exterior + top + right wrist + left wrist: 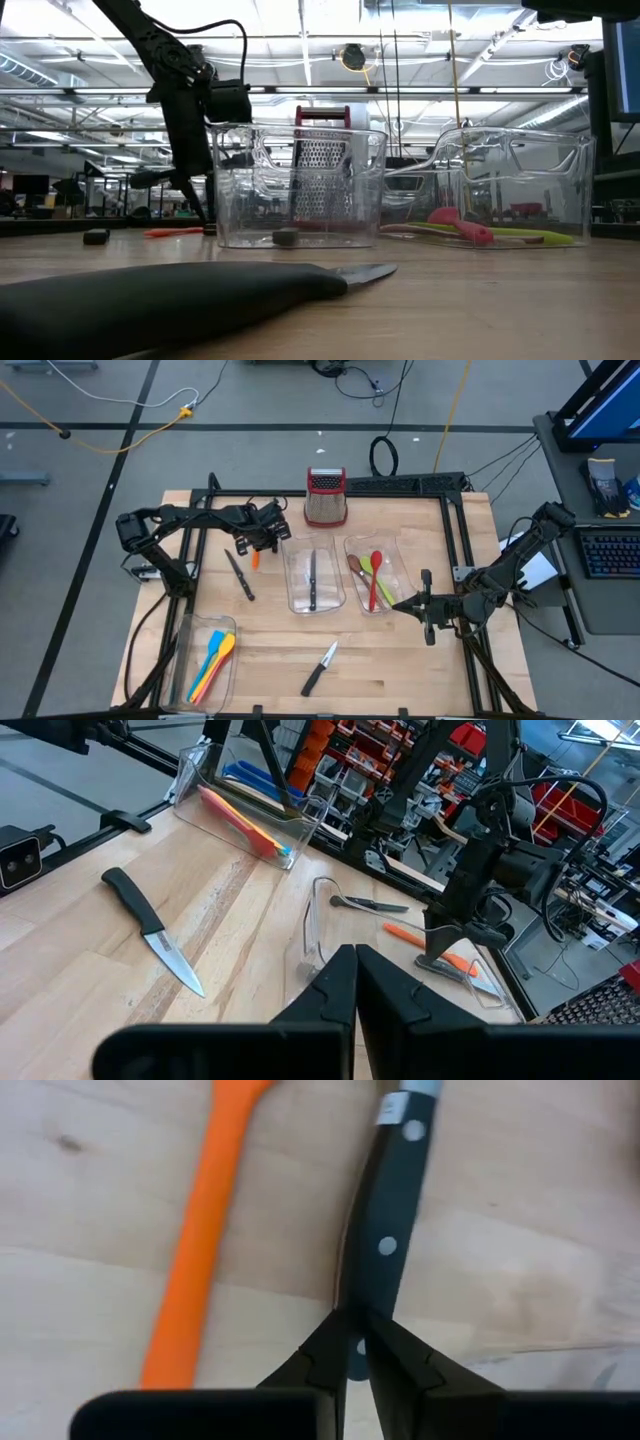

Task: Pick & Place Kitchen Items
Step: Put the black knife into the middle transparent bin

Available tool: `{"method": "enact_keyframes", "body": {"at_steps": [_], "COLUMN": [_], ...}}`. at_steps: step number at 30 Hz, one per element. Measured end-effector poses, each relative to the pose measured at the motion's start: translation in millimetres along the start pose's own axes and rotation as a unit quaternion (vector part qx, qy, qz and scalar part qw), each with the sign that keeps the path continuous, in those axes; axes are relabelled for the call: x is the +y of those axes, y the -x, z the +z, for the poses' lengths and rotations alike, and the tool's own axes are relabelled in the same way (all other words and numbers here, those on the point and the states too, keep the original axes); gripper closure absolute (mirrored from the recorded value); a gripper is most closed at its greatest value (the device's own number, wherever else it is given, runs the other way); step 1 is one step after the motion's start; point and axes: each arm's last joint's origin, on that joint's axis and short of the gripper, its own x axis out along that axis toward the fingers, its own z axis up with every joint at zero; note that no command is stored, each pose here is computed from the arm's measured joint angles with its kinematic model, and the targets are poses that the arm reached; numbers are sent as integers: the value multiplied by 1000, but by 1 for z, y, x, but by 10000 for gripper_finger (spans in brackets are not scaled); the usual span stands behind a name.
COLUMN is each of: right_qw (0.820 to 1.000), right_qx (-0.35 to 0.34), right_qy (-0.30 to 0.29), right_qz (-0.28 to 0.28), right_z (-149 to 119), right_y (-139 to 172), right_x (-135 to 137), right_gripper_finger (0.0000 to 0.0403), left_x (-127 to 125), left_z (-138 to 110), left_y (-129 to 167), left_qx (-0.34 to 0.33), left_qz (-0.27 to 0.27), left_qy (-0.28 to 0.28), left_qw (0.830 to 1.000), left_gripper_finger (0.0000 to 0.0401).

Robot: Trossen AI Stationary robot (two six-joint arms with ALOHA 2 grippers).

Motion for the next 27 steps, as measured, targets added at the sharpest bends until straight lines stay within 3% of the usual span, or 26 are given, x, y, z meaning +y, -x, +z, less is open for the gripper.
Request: {"method": "enact_keyframes", "body": {"at_steps": [13,22,27], "right_qw": [1000,1000,1000], "right_qx": [-4,-18,-20], "right_qy": [-2,-15,-10], "right_qz": [-1,-5,-6], "right_z": [1,4,5], "right_y": [0,0,0], "right_x": [0,-1,-1], "right_gripper_finger": [403,403,403], "left_x": [-11,-28,-22], "left_z": [-12,-14,-12], "left_y": [7,10,15], "left_qx": [-9,-23,-3], "left_qz": [-52,-135,-118], "left_qy": [-19,-26,-43], "left_qw": [998,990,992], "left_gripper_finger": [364,364,364]}}
